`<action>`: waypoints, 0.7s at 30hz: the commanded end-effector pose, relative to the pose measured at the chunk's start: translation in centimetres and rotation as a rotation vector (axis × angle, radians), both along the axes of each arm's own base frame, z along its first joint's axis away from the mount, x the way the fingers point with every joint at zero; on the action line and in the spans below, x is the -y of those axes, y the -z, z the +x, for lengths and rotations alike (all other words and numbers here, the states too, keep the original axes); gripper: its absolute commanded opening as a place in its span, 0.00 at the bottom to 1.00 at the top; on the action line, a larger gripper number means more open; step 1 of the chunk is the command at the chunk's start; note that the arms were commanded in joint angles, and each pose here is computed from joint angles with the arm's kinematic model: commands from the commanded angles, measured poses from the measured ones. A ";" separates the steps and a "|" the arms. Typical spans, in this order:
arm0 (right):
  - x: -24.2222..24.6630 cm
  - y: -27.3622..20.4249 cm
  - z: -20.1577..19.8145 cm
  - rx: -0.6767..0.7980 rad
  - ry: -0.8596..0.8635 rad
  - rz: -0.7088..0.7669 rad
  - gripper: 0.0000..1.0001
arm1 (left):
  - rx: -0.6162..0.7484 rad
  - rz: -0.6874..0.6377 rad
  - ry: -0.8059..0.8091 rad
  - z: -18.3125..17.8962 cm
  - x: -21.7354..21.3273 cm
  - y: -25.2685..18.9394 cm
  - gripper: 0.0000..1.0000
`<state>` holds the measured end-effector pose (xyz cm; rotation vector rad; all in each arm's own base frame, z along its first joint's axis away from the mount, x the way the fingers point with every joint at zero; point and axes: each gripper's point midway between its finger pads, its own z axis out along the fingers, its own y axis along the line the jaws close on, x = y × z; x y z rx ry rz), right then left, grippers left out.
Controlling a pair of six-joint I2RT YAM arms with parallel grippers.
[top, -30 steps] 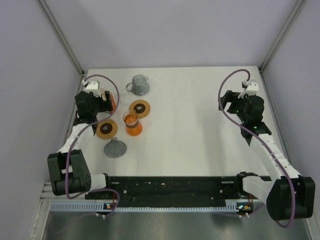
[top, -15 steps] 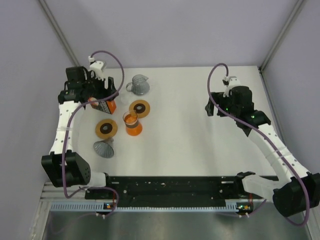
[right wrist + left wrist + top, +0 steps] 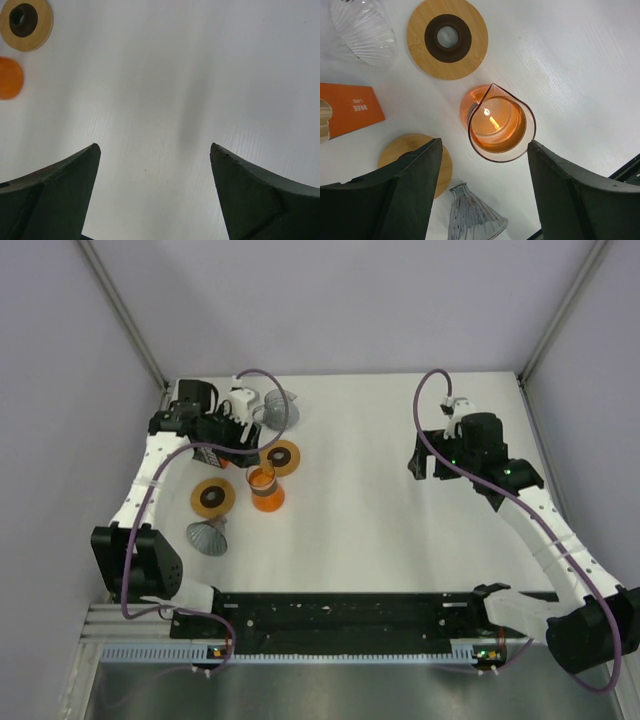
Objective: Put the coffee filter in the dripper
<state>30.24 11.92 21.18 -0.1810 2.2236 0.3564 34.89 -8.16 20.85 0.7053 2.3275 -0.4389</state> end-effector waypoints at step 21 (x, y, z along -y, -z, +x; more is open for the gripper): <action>-0.8 -1.0 -0.8 0.028 -0.050 0.020 0.92 | -0.131 0.096 0.020 2.3 2.6 7.5 0.17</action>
